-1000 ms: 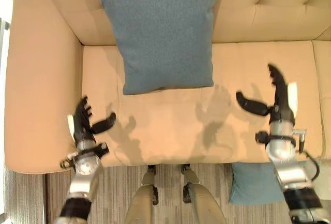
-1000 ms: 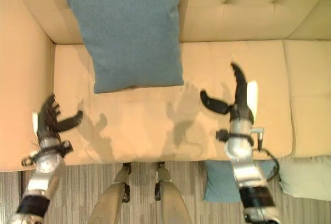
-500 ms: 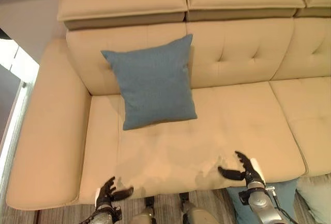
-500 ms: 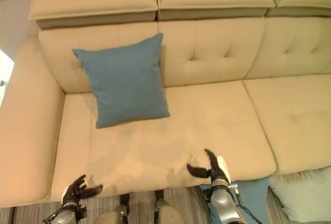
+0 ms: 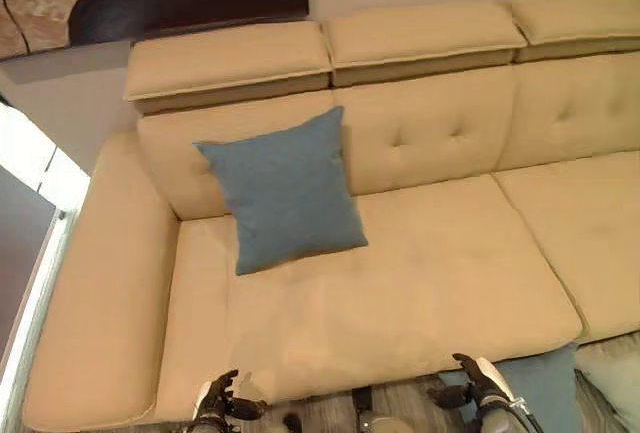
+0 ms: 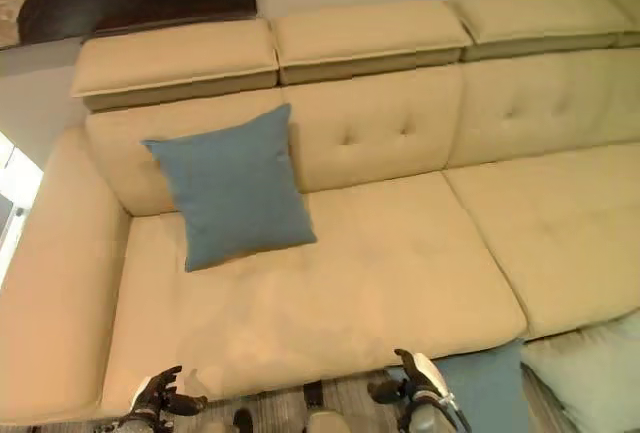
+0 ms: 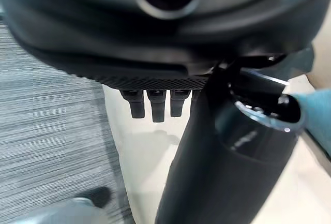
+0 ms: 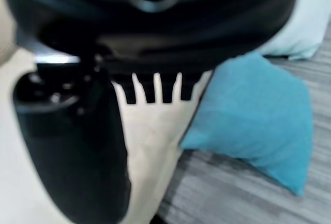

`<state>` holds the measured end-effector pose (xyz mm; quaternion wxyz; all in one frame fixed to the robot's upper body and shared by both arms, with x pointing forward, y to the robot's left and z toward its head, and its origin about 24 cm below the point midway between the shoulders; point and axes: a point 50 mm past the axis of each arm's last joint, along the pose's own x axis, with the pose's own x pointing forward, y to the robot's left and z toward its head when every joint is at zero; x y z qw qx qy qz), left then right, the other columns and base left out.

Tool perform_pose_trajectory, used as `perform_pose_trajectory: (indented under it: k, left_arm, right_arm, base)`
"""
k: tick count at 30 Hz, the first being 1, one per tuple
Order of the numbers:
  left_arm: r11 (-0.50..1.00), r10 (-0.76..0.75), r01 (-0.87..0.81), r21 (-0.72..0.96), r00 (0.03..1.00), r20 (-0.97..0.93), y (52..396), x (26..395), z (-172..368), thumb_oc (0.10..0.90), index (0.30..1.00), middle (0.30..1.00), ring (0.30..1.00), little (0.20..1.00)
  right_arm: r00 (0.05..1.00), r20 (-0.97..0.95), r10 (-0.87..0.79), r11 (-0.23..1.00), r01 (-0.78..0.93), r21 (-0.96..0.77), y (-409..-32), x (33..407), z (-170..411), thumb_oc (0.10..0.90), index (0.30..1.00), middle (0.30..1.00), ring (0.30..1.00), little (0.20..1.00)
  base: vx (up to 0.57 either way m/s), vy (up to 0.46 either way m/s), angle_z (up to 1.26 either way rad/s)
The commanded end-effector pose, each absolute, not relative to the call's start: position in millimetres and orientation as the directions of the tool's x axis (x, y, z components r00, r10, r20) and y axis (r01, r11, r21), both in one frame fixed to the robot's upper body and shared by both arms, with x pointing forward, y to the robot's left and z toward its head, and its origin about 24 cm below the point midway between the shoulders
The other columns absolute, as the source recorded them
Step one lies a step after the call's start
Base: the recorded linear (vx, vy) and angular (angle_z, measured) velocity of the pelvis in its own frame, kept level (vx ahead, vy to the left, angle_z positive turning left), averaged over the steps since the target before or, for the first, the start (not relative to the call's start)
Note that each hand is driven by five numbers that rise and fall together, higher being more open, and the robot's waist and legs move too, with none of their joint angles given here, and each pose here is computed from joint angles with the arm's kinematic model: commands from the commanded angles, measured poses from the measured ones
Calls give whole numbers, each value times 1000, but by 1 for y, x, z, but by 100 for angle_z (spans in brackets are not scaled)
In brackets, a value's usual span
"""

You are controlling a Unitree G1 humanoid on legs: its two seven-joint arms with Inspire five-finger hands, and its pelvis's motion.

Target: Pick up all the scattered cushions and arrange them neatly on the sofa.

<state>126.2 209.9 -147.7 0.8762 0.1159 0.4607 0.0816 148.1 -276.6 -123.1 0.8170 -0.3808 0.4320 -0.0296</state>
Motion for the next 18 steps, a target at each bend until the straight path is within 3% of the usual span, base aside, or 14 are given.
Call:
perform_pose_trajectory:
  k: [1,6,18]
  left_arm:
    - [947,274,-61,316,667,-693,222,156,-129,800,900,900,900,900]
    - [931,284,-36,363,695,-660,228,169,-123,800,900,900,900,900]
    - [919,361,-66,390,540,-760,248,125,-141,800,900,900,900,900]
  right_arm:
    - [669,-639,-381,702,-240,-670,-275,165,-116,800,900,900,900,900]
    - [673,-653,-348,720,-255,-646,-259,169,-120,800,900,900,900,900]
    - [616,-718,-322,739,-310,-598,-245,153,-134,800,900,900,900,900]
  base:
    - [-434,234,-10]
    - [-367,134,-21]
    - [-243,-34,-33]
